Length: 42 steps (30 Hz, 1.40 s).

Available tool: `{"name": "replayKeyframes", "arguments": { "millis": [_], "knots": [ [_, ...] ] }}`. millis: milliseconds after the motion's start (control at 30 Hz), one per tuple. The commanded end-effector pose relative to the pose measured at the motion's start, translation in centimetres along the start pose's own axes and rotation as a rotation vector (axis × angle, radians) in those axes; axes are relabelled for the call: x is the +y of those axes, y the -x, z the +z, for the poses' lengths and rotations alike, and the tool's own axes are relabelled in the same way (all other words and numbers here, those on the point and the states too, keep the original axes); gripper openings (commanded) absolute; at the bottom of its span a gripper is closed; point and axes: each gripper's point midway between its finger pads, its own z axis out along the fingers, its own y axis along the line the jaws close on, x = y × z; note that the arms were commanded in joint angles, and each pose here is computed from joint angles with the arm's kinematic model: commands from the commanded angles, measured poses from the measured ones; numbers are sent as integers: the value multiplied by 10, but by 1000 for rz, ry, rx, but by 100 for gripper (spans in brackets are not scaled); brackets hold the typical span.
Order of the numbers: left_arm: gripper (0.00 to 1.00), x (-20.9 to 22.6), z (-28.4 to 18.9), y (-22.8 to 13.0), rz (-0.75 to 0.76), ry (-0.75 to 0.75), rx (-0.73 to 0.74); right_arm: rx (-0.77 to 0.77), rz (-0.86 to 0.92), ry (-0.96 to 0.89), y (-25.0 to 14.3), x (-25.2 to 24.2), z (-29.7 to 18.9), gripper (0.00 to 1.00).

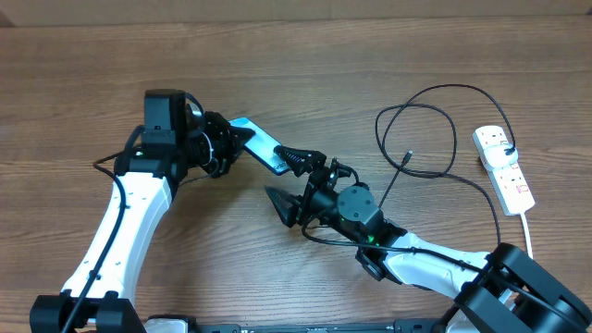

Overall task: Plug charger to phone and switch on socket
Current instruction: 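Open the right gripper and withdraw it, left gripper keeps the phone, then lower the right gripper onto the black cable's USB-C plug and grasp it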

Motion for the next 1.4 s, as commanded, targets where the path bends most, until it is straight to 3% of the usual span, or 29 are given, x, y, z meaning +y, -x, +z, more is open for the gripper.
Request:
{"name": "replayKeyframes", "arguments": {
  "millis": [0,67,200,300,600,900,1233,1367],
  "knots": [
    [4,7,-10,19,124,19,-58,-62,123,-69,12,-15,-1,100],
    [4,20,-16,26,118,52,-62,-137,16,-117,31,-27,-4,100],
    [4,40,-29,29,124,91,-30,-188,-476,-126,52,-14,-7,100],
    [4,41,-33,23,195,60,24,-205,-645,-141,63,-9,-9,99],
    [4,52,-36,0,228,72,131,-257,-793,-259,84,-4,-24,99],
    [4,42,-37,-11,218,8,189,-399,-895,-573,105,51,-59,99],
    [4,50,-40,-21,157,36,232,-597,-756,-941,176,51,-149,100],
    [4,49,-39,-20,162,33,227,-591,-751,-1034,201,37,-159,88]
  ]
}}
